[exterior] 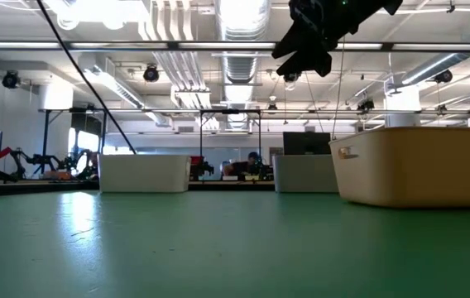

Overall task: Sort & place blocks by color
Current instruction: Put the yellow block into the gray bin

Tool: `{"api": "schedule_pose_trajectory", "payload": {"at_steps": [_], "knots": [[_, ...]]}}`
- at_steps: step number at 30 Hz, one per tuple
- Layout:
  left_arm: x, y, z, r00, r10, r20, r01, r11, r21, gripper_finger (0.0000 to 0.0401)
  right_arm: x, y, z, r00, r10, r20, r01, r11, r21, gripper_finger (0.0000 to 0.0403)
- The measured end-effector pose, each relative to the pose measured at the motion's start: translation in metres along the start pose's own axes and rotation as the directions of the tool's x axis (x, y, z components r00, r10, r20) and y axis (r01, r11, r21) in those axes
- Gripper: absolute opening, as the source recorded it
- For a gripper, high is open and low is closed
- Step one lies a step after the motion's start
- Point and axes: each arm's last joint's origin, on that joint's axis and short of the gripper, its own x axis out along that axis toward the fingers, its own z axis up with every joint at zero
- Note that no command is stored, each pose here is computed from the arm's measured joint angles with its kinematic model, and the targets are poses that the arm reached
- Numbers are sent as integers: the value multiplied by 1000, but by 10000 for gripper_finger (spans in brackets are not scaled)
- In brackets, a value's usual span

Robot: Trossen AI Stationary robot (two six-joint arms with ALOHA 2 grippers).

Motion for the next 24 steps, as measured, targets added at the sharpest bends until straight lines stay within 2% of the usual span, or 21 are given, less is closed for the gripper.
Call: {"api": "schedule_pose_trajectory", "payload": {"at_steps": [3,6,15,20,24], "knots": [[3,5,-2,997,70,-9,-70,997,27,292,0,0,0,1000,0,0,0,1000,0,233],[3,6,-2,996,85,15,-86,995,51,292,0,0,0,1000,0,-1,0,1000,0,233],[12,9,0,989,143,39,-144,989,15,281,0,0,0,1000,0,-1,0,1000,-14,233],[21,10,2,984,178,18,-178,984,10,233,0,0,0,1000,0,-2,0,1000,-18,233],[23,11,2,983,184,12,-184,983,8,160,0,0,0,1000,0,-2,0,1000,-21,233]]}}
